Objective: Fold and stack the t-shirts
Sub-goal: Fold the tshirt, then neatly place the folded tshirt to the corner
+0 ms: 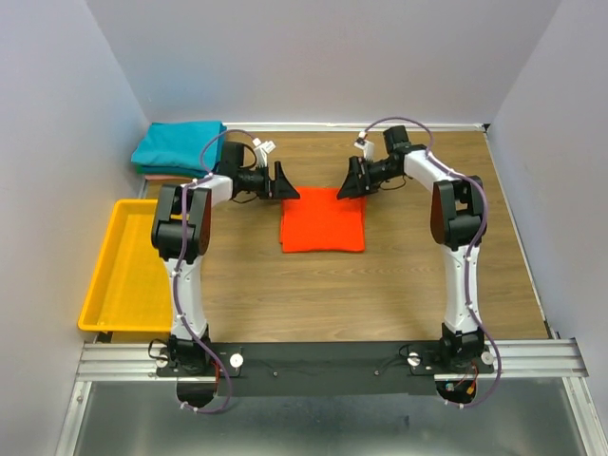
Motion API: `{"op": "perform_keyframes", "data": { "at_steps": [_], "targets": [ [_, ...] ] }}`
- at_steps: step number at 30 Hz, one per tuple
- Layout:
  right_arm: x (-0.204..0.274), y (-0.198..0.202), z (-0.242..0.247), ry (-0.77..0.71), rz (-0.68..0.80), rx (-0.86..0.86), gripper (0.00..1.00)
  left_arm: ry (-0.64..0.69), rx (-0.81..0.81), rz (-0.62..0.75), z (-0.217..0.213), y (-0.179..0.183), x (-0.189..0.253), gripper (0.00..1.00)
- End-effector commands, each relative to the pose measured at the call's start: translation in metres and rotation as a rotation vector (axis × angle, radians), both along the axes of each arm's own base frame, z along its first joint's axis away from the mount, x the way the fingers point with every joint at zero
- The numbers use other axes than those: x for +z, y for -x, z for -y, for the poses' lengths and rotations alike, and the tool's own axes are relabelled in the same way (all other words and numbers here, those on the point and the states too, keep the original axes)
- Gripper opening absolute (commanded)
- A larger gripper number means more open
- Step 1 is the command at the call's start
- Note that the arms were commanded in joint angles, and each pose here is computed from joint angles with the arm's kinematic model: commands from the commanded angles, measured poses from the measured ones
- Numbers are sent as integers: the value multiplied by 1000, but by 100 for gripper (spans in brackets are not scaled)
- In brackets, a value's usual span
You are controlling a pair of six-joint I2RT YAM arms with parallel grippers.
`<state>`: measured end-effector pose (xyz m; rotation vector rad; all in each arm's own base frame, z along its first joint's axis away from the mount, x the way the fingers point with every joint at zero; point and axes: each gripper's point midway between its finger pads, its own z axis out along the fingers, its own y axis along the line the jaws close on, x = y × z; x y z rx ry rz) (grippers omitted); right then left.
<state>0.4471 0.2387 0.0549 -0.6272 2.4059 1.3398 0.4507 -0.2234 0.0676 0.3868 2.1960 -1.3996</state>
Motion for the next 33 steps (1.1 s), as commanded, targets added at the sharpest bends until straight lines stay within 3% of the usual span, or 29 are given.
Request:
{"op": "perform_keyframes", "data": {
  "at_steps": [1, 5, 8, 11, 12, 14, 16, 18, 24, 28, 33],
  "targets": [
    [-32, -38, 47, 189, 91, -95, 100, -141, 69, 239, -27, -24, 62, 92],
    [32, -54, 39, 124, 203, -108, 100, -253, 140, 386, -54, -32, 112, 92],
    [84, -44, 27, 72, 271, -92, 100, -360, 260, 529, -82, -39, 156, 92],
    [104, -19, 5, 137, 354, -45, 100, -381, 372, 676, -106, -36, 206, 92],
    [111, -16, 5, 224, 447, -37, 99, -392, 415, 692, -117, -33, 215, 92],
    [91, 8, -18, 363, 522, 53, 95, -395, 440, 683, -123, -31, 225, 92],
    [89, 35, -51, 402, 571, 141, 91, -381, 333, 696, -119, -21, 223, 92],
    [78, 50, -66, 443, 579, 181, 81, -369, 286, 686, -125, -14, 222, 92],
    [39, 95, -116, 543, 570, 279, 50, -486, 400, 617, -152, -24, 209, 92],
    [12, 124, -130, 592, 553, 354, 47, -503, 414, 594, -155, -19, 198, 92],
    [-11, 128, -131, 645, 527, 357, 46, -500, 424, 541, -156, -14, 178, 92]
  ]
}}
